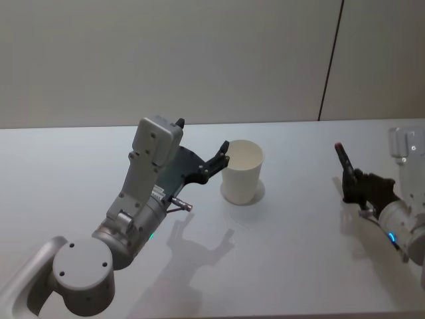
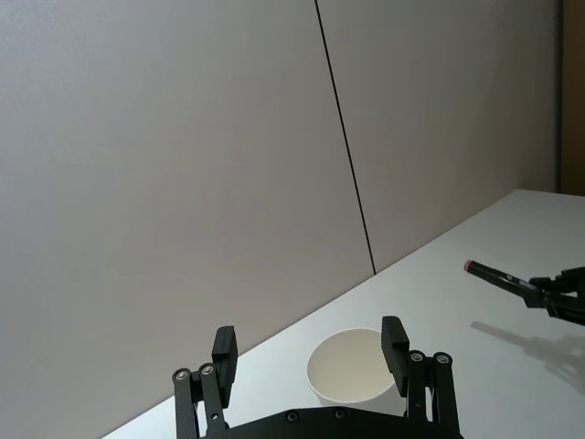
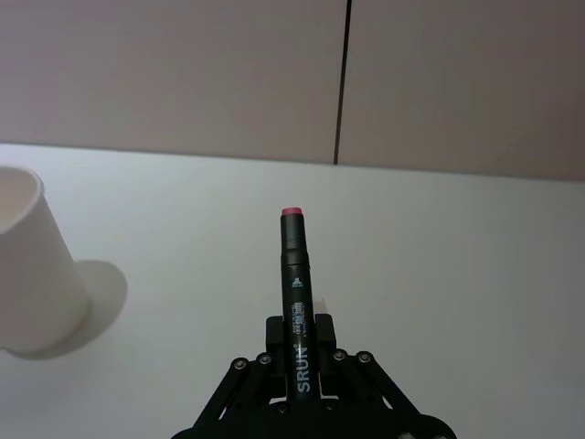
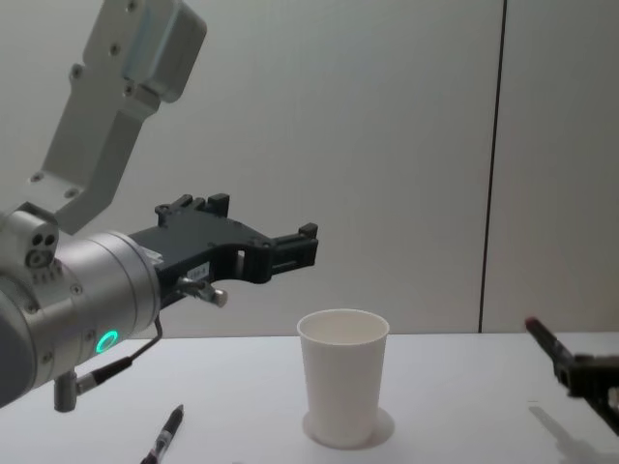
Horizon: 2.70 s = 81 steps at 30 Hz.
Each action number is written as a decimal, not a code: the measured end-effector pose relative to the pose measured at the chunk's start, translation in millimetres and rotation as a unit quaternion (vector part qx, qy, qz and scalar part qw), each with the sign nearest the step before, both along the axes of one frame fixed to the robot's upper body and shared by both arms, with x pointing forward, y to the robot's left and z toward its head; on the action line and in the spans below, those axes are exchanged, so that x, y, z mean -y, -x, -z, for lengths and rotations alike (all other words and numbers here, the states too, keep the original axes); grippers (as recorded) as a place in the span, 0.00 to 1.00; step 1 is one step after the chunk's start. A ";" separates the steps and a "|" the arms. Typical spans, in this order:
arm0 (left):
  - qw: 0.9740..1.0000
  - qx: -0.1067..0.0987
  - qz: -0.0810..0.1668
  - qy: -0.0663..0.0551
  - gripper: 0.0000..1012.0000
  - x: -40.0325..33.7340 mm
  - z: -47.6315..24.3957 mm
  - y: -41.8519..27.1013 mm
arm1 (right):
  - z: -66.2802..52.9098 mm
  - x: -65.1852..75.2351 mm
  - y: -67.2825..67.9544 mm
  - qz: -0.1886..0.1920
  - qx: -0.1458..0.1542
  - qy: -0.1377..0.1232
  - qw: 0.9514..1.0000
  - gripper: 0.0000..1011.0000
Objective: Place the pen into the pen holder.
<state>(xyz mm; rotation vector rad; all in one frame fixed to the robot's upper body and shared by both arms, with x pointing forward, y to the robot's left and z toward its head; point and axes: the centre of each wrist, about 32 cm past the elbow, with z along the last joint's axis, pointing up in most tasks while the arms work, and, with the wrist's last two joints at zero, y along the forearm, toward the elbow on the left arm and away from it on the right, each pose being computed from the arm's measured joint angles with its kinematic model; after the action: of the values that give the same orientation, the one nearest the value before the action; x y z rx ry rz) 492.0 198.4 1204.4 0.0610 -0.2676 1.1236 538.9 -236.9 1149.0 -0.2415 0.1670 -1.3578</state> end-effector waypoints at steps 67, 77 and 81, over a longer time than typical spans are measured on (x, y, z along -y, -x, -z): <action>1.000 0.000 0.000 0.000 0.99 0.0 0.0 0.0 | 15.6 -89.1 -78.6 -0.206 0.292 -0.046 0.933 0.18; 1.000 0.000 0.000 0.000 0.99 0.0 0.0 0.0 | 25.6 -100.1 -88.3 -0.218 0.288 -0.049 0.931 0.18; 1.000 0.000 0.000 0.000 0.99 0.0 0.0 0.0 | 27.7 -102.9 -90.4 -0.220 0.285 -0.047 0.932 0.18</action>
<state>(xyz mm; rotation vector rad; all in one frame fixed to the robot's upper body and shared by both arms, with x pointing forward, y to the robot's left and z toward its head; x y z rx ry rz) 492.0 198.4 1204.4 0.0613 -0.2675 1.1236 629.4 -134.0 1121.2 0.1957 -0.2969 -0.9214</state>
